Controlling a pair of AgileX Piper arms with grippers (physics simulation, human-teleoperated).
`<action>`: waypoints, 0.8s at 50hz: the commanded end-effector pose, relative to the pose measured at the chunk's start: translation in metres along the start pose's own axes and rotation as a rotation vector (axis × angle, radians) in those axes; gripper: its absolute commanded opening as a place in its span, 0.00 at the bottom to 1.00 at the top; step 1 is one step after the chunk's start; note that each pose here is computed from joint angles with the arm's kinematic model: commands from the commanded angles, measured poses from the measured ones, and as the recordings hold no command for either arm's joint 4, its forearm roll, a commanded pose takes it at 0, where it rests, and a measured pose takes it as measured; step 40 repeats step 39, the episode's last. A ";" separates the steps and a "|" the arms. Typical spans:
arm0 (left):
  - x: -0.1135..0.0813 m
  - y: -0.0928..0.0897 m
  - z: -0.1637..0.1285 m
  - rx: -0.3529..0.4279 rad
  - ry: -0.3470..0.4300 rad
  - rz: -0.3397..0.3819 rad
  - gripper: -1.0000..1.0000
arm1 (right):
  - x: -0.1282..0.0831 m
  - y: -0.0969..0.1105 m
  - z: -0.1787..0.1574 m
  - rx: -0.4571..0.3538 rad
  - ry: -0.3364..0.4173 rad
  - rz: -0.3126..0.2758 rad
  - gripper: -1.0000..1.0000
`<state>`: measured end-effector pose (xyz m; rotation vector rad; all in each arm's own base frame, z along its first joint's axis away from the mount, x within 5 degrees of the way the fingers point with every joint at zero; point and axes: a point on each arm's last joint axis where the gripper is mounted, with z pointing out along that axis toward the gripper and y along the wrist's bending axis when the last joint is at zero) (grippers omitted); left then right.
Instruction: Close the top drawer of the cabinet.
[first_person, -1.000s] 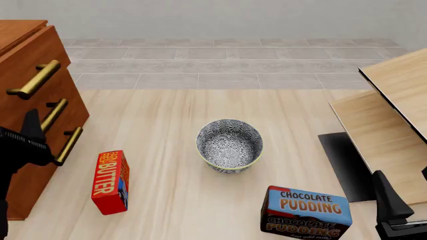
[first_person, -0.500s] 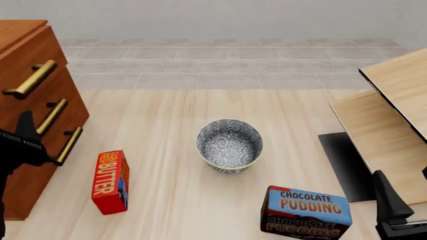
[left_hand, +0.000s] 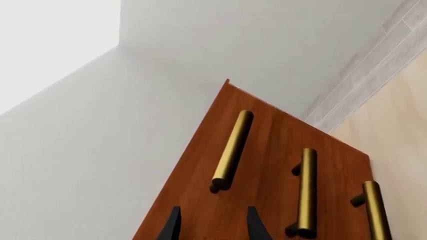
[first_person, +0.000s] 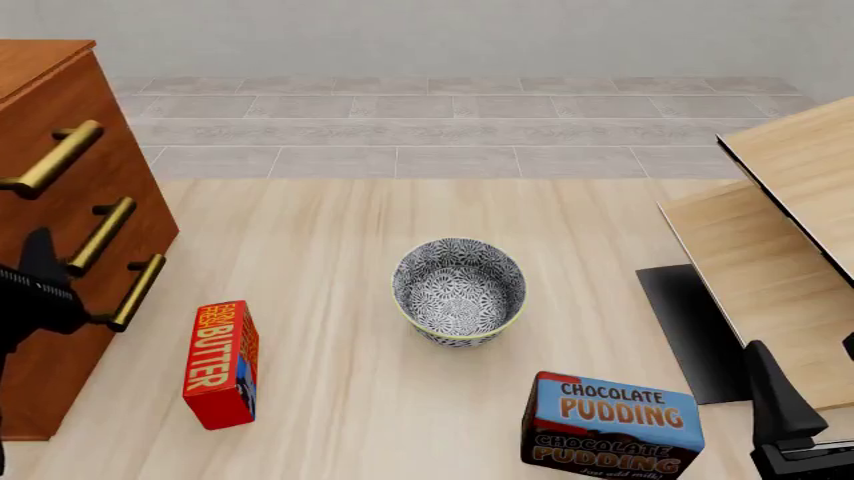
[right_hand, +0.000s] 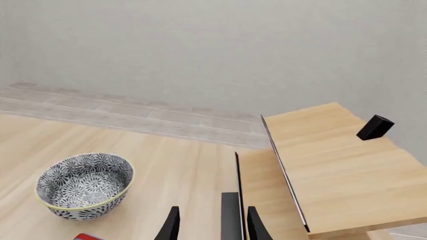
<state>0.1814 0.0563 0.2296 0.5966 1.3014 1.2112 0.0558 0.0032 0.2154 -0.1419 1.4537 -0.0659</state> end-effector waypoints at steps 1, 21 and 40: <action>0.013 0.002 -0.002 -0.019 0.071 0.005 1.00 | 0.000 0.000 0.000 -0.009 -0.003 0.008 1.00; 0.025 0.005 0.000 -0.033 0.133 0.009 1.00 | -0.001 0.002 0.000 -0.039 -0.008 0.027 1.00; 0.004 -0.010 -0.048 0.110 0.092 -0.375 1.00 | 0.000 0.005 0.000 -0.098 0.031 0.133 1.00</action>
